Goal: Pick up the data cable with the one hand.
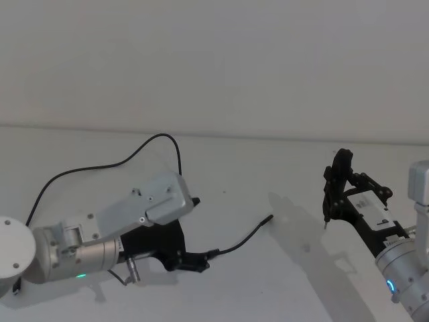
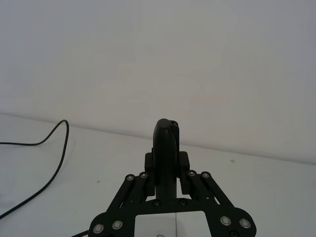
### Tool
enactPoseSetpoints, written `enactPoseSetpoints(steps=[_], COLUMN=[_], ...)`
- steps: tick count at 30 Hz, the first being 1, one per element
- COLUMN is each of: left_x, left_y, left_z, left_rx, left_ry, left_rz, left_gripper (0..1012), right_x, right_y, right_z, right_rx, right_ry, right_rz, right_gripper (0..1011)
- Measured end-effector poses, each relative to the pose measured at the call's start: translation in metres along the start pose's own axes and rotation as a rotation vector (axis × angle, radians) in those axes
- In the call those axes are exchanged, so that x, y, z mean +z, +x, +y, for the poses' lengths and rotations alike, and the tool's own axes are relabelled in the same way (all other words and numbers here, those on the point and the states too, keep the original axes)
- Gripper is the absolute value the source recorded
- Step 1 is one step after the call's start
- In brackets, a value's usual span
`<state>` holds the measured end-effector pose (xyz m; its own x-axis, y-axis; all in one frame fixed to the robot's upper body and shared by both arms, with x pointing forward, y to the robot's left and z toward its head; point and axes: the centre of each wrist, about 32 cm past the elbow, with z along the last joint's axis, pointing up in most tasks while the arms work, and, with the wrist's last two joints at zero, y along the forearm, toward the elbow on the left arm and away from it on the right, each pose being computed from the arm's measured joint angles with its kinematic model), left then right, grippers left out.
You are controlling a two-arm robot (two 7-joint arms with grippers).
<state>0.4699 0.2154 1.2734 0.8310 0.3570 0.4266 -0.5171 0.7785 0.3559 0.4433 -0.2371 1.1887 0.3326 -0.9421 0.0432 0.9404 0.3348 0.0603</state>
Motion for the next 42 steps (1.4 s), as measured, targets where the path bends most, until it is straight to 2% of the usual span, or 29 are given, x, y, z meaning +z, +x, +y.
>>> enactPoseSetpoints(steps=[4, 5, 7, 14, 22, 27, 33, 42], left_x=[0.0094, 0.0094, 0.0146, 0.0233, 0.0321, 0.0355, 0.0373, 0.0367], left_y=[-0.0019, -0.0019, -0.0044, -0.0117, -0.0244, -0.0303, -0.0353, -0.0373], left_z=[-0.0008, -0.0008, -0.0026, -0.0081, -0.0206, -0.0279, -0.0396, -0.0567], left_rx=[-0.035, -0.035, -0.047, -0.052, -0.014, 0.008, 0.046, 0.100], left_ry=[0.041, 0.041, 0.061, 0.085, 0.120, 0.142, 0.177, 0.218], left_rz=[0.002, 0.002, 0.006, 0.013, 0.023, 0.023, 0.022, 0.018], left_gripper=[1001, 1001, 1001, 1001, 1001, 1001, 1001, 1001], right_x=[0.000, 0.000, 0.000, 0.000, 0.000, 0.000, 0.000, 0.000], right_y=[0.000, 0.000, 0.000, 0.000, 0.000, 0.000, 0.000, 0.000], right_z=[0.000, 0.000, 0.000, 0.000, 0.000, 0.000, 0.000, 0.000], right_rx=[0.000, 0.000, 0.000, 0.000, 0.000, 0.000, 0.000, 0.000], right_ry=[0.000, 0.000, 0.000, 0.000, 0.000, 0.000, 0.000, 0.000], right_rz=[0.000, 0.000, 0.000, 0.000, 0.000, 0.000, 0.000, 0.000], right_gripper=[268, 268, 268, 268, 268, 268, 268, 268])
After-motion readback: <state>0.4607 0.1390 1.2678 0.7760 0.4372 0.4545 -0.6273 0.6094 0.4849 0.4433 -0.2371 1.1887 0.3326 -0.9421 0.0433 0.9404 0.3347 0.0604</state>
